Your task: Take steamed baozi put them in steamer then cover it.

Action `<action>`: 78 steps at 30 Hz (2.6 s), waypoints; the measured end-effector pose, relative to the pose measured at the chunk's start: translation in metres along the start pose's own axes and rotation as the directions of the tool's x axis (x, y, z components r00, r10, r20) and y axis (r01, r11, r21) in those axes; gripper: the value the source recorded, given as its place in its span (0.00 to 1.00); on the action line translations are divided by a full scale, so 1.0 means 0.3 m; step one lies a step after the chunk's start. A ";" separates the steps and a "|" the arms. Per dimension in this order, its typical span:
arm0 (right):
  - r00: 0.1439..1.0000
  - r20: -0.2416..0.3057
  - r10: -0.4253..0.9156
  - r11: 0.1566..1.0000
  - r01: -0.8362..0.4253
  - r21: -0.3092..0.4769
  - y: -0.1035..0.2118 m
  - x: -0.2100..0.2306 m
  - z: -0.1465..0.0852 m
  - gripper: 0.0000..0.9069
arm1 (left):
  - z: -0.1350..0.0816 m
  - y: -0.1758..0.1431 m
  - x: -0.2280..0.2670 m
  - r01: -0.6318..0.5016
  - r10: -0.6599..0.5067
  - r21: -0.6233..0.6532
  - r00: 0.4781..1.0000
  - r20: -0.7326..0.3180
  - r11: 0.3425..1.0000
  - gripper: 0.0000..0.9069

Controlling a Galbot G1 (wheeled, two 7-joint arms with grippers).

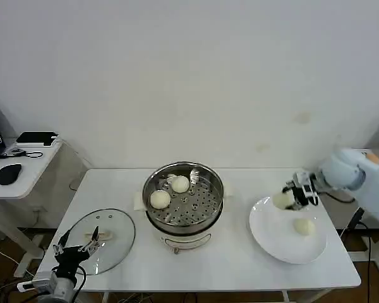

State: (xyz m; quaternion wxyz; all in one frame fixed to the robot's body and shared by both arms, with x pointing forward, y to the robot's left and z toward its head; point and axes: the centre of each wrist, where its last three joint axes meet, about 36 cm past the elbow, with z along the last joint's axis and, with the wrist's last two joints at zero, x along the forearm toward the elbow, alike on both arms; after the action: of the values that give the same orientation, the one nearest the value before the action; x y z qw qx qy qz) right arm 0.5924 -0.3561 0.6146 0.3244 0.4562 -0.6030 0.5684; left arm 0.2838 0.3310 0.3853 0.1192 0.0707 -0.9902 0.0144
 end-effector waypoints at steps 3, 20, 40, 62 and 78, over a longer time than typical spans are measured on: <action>0.999 0.022 0.027 0.999 -0.028 0.035 -0.070 0.041 -0.071 0.68 | -0.002 -0.003 0.003 0.000 0.000 0.000 1.000 0.002 1.000 1.00; 0.989 0.141 -0.039 0.944 -0.009 0.330 -0.223 -0.027 -0.640 0.68 | -0.006 0.019 0.023 0.036 -0.036 0.004 0.999 0.007 0.999 1.00; 0.960 0.154 -0.233 0.783 0.091 0.616 -0.097 -0.229 -0.992 0.68 | -0.019 0.059 0.040 0.070 -0.070 -0.005 0.997 0.012 0.998 1.00; 0.935 0.143 -0.323 0.692 0.131 0.710 -0.040 -0.275 -0.996 1.00 | -0.017 0.062 0.037 0.072 -0.072 -0.004 0.997 0.013 0.997 1.00; 0.952 0.251 -0.174 0.823 0.000 0.568 -0.146 -0.140 -0.876 1.00 | -0.022 0.066 0.011 0.057 -0.057 -0.014 0.998 0.016 0.998 1.00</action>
State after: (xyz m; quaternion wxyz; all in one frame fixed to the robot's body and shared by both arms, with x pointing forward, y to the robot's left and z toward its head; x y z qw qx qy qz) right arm 0.6149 -0.0878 0.6311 0.1090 0.6373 -0.4284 0.6312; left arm 0.2792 0.3503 0.3923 0.1124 0.0983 -0.9888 0.0035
